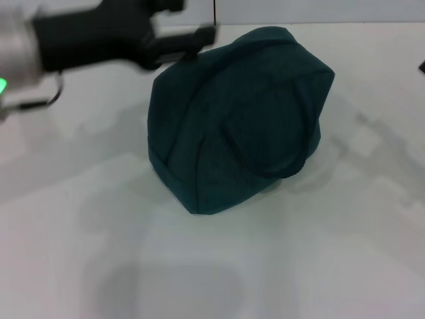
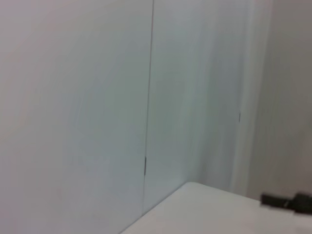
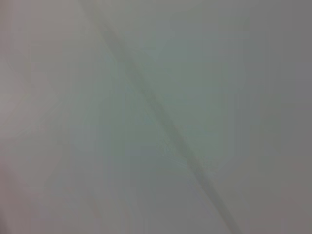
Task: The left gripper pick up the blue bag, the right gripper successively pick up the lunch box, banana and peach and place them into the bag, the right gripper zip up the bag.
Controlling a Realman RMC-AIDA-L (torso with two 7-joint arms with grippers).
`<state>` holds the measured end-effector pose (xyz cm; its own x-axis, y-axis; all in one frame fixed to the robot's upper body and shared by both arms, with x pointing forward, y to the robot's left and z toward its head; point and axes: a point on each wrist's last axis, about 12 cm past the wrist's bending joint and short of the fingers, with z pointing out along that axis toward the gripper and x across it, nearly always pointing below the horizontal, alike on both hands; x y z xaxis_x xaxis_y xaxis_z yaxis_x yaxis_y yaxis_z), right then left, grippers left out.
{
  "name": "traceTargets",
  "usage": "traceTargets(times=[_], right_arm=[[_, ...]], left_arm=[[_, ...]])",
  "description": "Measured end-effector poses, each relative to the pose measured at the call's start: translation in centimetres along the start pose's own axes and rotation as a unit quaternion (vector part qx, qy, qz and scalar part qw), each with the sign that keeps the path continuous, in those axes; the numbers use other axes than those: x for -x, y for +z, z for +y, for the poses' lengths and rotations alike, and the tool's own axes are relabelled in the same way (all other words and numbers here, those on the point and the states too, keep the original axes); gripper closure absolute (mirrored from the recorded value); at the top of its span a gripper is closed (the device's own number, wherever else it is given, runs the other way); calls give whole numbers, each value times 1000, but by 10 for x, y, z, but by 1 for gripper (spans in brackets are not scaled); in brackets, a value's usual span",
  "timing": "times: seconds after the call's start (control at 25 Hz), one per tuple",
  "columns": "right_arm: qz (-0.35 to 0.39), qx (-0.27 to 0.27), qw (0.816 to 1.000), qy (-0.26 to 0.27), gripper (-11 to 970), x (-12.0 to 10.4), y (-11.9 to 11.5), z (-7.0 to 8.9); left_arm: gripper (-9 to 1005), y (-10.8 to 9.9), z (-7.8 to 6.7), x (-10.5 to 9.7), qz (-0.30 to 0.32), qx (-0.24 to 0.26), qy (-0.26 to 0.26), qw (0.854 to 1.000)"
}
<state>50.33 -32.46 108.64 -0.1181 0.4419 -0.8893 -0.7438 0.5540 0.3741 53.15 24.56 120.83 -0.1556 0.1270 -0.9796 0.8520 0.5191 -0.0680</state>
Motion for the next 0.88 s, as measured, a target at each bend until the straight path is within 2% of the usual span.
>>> traceTargets(times=[0.16, 0.36, 0.4, 0.64, 0.68, 0.76, 0.88], right_arm=[[31, 86, 995, -44, 97, 10, -4, 10], [82, 140, 983, -82, 100, -1, -5, 21], [100, 148, 980, -88, 101, -7, -5, 23], [162, 143, 970, -112, 103, -36, -12, 28], [175, 135, 968, -116, 103, -44, -14, 29], [194, 122, 966, -120, 103, -54, -16, 29], [220, 103, 961, -129, 103, -68, -19, 30]], left_arm=[[267, -29, 1, -46, -24, 7, -16, 1000], [104, -62, -9, -108, -63, 7, -27, 998], [104, -67, -12, -119, -67, 7, -26, 997], [104, -79, -34, -169, -33, 1, -12, 999], [105, -79, -34, -169, -33, 1, -12, 999], [106, -79, -45, -188, -28, 5, -2, 1000], [107, -82, -50, -197, -35, 21, -4, 999]])
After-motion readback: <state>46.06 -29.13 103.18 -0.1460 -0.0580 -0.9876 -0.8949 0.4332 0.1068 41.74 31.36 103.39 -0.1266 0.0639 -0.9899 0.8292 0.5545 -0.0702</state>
